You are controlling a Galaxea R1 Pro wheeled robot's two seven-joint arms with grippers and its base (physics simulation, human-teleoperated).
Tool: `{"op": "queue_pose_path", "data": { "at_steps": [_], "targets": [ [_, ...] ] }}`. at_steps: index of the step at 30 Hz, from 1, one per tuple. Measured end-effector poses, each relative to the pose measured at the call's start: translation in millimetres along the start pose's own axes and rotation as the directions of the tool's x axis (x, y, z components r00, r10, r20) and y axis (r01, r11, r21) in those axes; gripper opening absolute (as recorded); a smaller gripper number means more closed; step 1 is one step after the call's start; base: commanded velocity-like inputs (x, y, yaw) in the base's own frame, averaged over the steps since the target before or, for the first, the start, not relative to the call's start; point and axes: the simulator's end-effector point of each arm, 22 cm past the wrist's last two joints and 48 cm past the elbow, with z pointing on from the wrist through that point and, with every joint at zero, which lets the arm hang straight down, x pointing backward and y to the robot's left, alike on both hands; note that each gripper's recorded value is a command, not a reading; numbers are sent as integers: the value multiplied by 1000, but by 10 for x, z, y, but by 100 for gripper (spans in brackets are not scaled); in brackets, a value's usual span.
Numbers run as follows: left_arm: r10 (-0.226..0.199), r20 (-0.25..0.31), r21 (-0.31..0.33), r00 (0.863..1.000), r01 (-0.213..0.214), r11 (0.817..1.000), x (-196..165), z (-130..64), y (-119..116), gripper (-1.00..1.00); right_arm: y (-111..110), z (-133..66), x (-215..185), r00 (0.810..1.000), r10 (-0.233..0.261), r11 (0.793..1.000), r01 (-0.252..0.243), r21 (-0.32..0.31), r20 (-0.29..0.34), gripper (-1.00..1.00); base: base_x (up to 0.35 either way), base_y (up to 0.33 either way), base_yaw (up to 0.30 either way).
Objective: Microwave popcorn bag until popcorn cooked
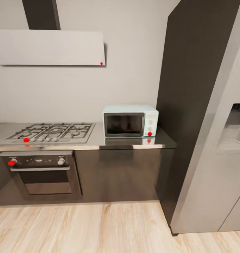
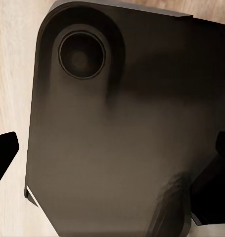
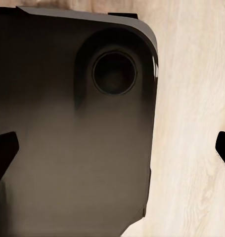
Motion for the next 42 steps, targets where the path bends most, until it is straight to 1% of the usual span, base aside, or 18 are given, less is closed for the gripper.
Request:
{"op": "queue_pose_path", "data": {
  "at_steps": [2, 6, 9, 17, 29, 33, 35, 37, 38, 39, 40, 41, 42],
  "targets": [
    [0, 0, 0, 1000, 0, 1000, 0, 0, 0, 100, 1, 0, -1, 1000, -6, 1000, 6, 0, 1, 100, 232, 0, 0],
    [0, 0, 0, 1000, 0, 1000, 0, 0, 0, 100, 24, 0, -6, 999, -42, 999, 42, -5, 3, 100, 181, 0, 0],
    [0, 0, 0, 1000, 0, 1000, -1, 1, 0, 100, 39, 1, -4, 999, -42, 999, 42, -7, 1, 100, 45, 0, 27],
    [-1, 0, 0, 1000, 1, 1000, -1, 1, 3, 100, 25, 1, -4, 999, -44, 999, 44, -5, 1, 100, 3, 0, 175],
    [-1, 0, 0, 1000, 1, 1000, -1, 1, 1, 100, 27, 1, -6, 999, -47, 999, 47, -5, 2, 100, 0, 0, 8],
    [-1, 0, 0, 1000, 1, 1000, -1, 1, 0, 100, -9, 1, -2, 999, -47, 999, 47, -1, 0, 100, 0, 0, 0],
    [0, 0, 0, 1000, 0, 1000, -1, 1, 0, 100, -9, 2, -19, 998, -59, 998, 59, -3, 3, 100, 0, 0, 0],
    [0, 0, 0, 1000, 0, 1000, -2, 1, 0, 100, 14, 0, -363, 993, -94, 996, 94, -2, 70, 100, 0, 0, 0],
    [0, 0, 0, 1000, 0, 1000, -2, 1, 0, 100, 36, -22, -667, 986, -110, 994, 110, 3, 125, 100, 0, 0, 0],
    [0, 0, 0, 1000, 0, 1000, -1, 1, 0, 100, 36, -49, -877, 980, -119, 993, 119, 10, 160, 100, 0, 0, 0],
    [0, 0, 0, 1000, 0, 1000, -1, 1, 0, 100, -1, -129, -1276, 970, -128, 992, 125, 29, 206, 100, 0, 0, 0],
    [0, 0, 0, 1000, 0, 1000, -1, 1, 0, 100, -24, -251, -1698, 953, -130, 991, 122, 46, 274, 100, 0, 0, 0],
    [0, 0, 0, 1000, 0, 1000, -1, 1, 0, 100, -48, -356, -1958, 943, -128, 991, 115, 61, 306, 100, 0, 0, 0]
  ]
}}
